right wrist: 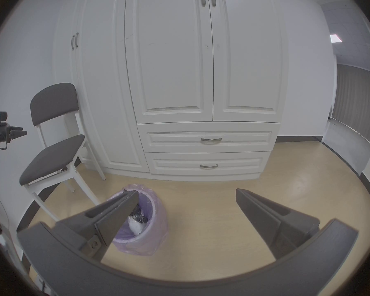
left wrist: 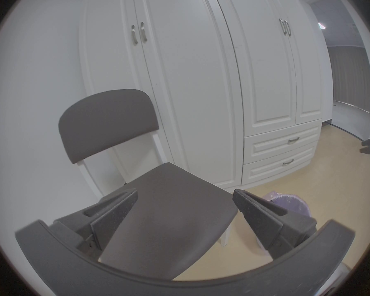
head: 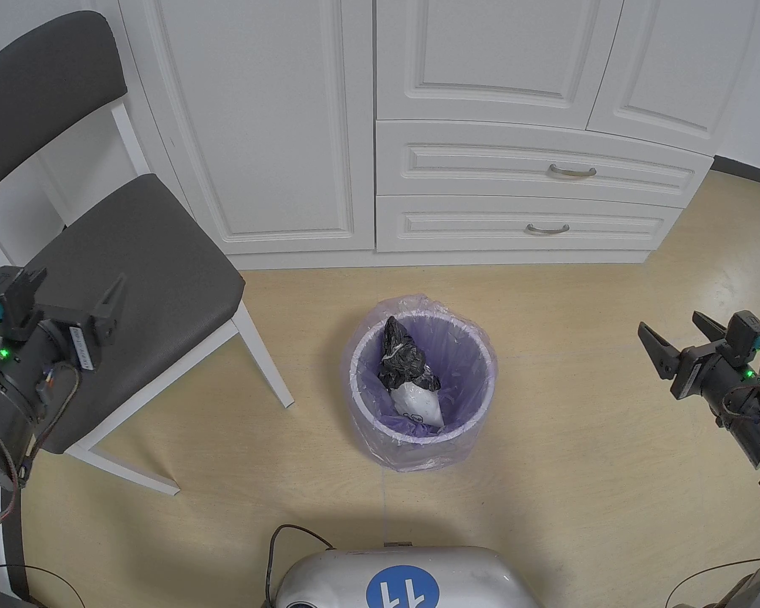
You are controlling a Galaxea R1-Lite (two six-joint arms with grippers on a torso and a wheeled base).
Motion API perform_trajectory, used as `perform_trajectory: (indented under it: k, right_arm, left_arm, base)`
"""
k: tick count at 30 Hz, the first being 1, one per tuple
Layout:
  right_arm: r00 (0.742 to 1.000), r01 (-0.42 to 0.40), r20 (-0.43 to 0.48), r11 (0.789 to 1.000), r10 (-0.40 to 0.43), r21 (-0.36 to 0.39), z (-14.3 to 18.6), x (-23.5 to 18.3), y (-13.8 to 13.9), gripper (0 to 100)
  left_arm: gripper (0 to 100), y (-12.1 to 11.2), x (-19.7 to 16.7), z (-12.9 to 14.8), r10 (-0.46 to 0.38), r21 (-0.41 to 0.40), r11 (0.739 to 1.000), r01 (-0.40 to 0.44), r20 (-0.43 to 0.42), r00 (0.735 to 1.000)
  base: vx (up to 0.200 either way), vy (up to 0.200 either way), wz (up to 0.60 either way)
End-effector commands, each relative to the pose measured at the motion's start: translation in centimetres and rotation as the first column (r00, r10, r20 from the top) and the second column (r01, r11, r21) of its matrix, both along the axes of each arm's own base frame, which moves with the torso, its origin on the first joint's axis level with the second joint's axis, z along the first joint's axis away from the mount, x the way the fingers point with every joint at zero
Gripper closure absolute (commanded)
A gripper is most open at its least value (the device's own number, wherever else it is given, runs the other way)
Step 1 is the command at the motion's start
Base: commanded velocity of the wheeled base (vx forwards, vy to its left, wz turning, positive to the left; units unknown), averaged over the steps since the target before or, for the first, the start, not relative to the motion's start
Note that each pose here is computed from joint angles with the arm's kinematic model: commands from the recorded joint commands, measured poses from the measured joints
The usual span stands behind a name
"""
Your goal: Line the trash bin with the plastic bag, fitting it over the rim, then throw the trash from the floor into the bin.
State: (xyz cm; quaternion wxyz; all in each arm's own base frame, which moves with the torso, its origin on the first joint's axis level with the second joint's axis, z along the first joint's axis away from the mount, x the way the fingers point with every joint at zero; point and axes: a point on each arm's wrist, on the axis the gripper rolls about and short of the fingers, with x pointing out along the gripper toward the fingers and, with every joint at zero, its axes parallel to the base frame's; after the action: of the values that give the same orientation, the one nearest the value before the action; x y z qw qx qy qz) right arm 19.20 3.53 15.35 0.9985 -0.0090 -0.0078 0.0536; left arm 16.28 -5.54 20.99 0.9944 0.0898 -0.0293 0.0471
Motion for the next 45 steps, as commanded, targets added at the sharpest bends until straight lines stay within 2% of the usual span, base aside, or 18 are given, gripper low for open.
perform_trajectory:
  k: [1,7,13,23,28,33,38,45]
  right_arm:
    - [0.991,-0.008,0.133,0.999,0.003,0.039,4.4,-4.9,-0.7,0]
    - [0.99,0.012,0.142,0.997,-0.023,0.076,6.1,-8.9,-1.6,0]
    - [0.99,0.029,0.136,0.997,-0.039,0.075,6.7,-12.5,-2.5,0]
    - [0.979,0.062,0.185,0.992,-0.081,0.107,6.5,-14.6,-3.1,0]
    - [0.965,0.095,0.235,0.989,-0.12,0.116,6.5,-15.9,-3.4,0]
    - [0.943,0.132,0.289,0.983,-0.164,0.125,6.1,-17.4,-3.7,0]
    - [0.928,0.138,0.329,0.982,-0.174,0.13,5.1,-18.9,-3.8,0]
    - [0.943,0.138,0.287,0.983,-0.167,0.121,3.0,-21.0,-3.8,0]
  left_arm:
    - [0,2.4,-4.1,2.2,0.06,-0.042,0.998,-0.056,0.105,0.993]
    - [0,3.5,-6.5,2.7,0.082,-0.047,0.996,-0.077,0.123,0.989]
    - [0,4.1,-8.0,2.6,0.096,-0.046,0.995,-0.091,0.122,0.988]
    - [0,4.8,-9.9,2.5,0.11,-0.054,0.993,-0.103,0.14,0.984]
    - [0,5.3,-11.0,2.4,0.136,-0.061,0.99,-0.128,0.155,0.979]
    - [0,5.6,-12.0,2.2,0.154,-0.066,0.987,-0.145,0.166,0.974]
    - [0,5.8,-12.9,1.9,0.165,-0.067,0.986,-0.156,0.169,0.972]
    - [0,6.2,-14.4,1.2,0.191,-0.072,0.981,-0.18,0.177,0.966]
  base:
    - [0.0,0.0,0.0]
    - [0.0,0.0,0.0]
    - [0.0,0.0,0.0]
    - [0.0,0.0,0.0]
    - [0.0,0.0,0.0]
    - [0.0,0.0,0.0]
    - [0.0,0.0,0.0]
    - [0.0,0.0,0.0]
